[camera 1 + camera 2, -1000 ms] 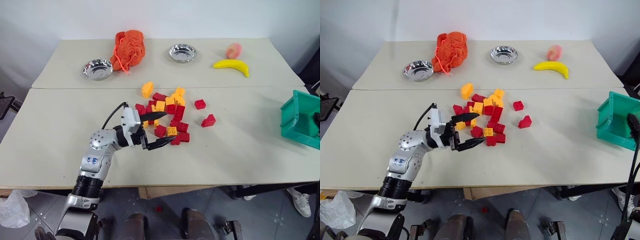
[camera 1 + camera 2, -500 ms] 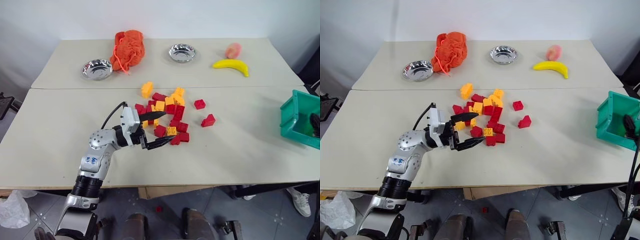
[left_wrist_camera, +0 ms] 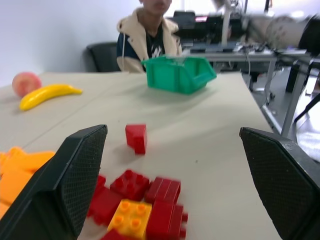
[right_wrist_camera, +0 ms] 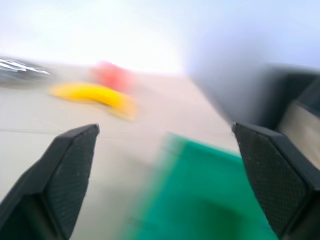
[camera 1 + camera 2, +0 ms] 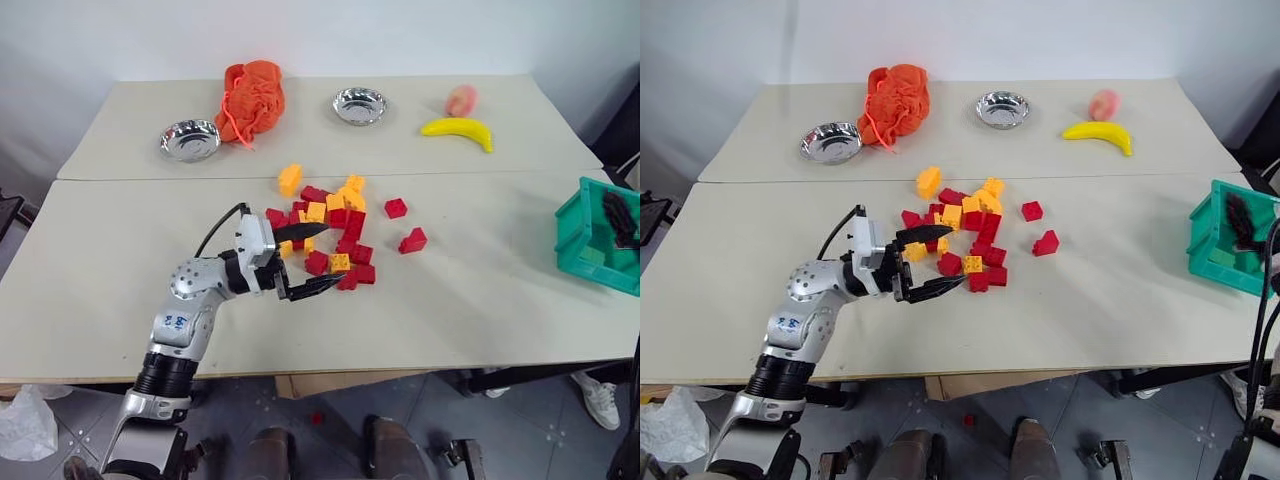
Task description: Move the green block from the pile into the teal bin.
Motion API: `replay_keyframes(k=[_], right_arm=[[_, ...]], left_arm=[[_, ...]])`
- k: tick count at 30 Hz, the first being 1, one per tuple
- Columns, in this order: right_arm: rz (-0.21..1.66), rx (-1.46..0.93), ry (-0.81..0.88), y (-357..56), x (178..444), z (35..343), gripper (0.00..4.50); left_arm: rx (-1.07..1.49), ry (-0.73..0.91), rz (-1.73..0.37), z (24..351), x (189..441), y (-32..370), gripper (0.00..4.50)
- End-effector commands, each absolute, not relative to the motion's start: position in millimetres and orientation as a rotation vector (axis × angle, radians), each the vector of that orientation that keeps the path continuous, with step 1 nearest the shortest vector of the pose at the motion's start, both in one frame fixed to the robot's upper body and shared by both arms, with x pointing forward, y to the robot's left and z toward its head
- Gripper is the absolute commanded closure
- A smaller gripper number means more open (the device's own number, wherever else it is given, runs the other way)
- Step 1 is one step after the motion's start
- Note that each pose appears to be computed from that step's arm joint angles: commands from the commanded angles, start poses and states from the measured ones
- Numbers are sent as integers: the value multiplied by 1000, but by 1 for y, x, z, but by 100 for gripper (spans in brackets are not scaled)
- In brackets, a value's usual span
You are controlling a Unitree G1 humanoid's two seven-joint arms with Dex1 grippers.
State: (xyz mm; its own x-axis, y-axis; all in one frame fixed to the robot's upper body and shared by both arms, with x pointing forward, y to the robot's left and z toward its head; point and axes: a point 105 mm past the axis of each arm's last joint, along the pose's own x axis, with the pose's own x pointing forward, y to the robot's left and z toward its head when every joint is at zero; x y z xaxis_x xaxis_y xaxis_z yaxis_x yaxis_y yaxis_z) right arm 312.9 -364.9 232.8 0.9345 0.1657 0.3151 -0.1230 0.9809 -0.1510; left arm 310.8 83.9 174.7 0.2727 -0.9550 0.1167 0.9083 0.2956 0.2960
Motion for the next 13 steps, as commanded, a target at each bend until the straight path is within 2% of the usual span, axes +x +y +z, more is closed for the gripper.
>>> replay_keyframes(k=[1, 5, 8, 13], right_arm=[[456, -166, -320, -311, 306, 238, 2], [746, -257, -168, -259, 297, 207, 2], [969, -299, -62, -223, 282, 174, 2], [978, -297, -74, -216, 287, 163, 2]], left_arm=[[253, -322, -1165, 186, 311, 111, 0], [294, -287, -1065, 186, 311, 138, 0], [362, -217, -990, 172, 306, 164, 0], [350, -181, -908, 165, 303, 181, 0]])
